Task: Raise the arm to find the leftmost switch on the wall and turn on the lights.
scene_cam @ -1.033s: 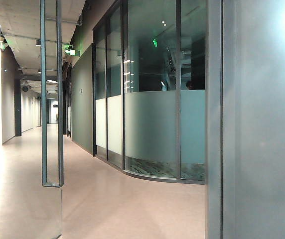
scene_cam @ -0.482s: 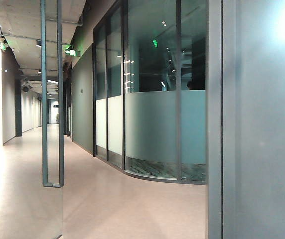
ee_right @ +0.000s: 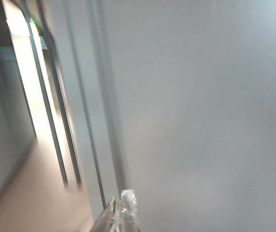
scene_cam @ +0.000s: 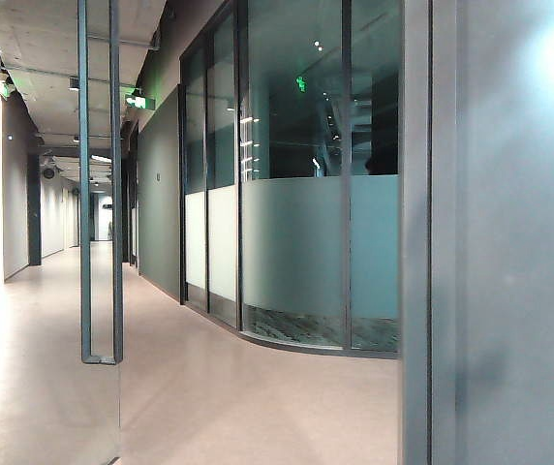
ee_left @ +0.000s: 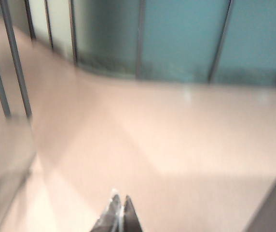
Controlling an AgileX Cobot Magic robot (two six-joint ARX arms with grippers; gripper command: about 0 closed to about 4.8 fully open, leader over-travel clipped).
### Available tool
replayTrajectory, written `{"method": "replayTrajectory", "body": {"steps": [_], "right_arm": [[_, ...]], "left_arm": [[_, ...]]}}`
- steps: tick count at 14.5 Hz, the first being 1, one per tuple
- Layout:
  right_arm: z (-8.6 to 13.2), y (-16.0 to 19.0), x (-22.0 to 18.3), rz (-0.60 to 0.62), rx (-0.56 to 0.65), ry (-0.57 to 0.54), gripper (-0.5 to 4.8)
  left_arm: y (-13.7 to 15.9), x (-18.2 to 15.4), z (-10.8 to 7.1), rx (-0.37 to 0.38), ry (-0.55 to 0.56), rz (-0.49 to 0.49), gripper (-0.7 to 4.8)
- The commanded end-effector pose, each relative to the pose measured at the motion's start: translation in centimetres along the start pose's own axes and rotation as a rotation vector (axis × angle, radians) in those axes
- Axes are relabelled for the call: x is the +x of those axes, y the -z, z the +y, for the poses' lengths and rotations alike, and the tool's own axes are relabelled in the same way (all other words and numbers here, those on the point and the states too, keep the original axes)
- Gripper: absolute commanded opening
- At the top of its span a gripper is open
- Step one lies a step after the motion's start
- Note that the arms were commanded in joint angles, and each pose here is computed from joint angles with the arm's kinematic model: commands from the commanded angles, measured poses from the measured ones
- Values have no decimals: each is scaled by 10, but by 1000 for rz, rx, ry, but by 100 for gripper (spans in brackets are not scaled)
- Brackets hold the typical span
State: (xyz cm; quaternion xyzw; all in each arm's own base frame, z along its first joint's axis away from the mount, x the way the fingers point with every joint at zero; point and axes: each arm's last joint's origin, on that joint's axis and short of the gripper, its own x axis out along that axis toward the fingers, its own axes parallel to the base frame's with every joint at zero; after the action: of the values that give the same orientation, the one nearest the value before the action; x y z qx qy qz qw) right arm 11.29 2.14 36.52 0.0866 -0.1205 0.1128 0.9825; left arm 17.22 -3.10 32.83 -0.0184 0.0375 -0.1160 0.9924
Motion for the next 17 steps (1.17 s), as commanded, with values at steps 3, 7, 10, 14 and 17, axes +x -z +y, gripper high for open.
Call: {"method": "replayTrajectory", "body": {"steps": [3, 7, 10, 14, 17], "right_arm": [[-3, 21, -4, 54, -1, 11, -1], [-4, 24, -4, 87, -1, 15, -1], [-4, 23, -4, 86, -1, 15, -1], [-3, 24, -5, 88, 0, 9, -1], [-4, 24, -7, 100, -1, 40, -1]], "left_arm": [[2, 0, 0, -91, -1, 12, -5], [2, 0, 0, -91, -1, 12, -5], [2, 0, 0, -91, -1, 12, -5], [-3, -26, -7, -9, -6, -12, -5], [2, -61, 8, 44, -224, 21, -5]]}}
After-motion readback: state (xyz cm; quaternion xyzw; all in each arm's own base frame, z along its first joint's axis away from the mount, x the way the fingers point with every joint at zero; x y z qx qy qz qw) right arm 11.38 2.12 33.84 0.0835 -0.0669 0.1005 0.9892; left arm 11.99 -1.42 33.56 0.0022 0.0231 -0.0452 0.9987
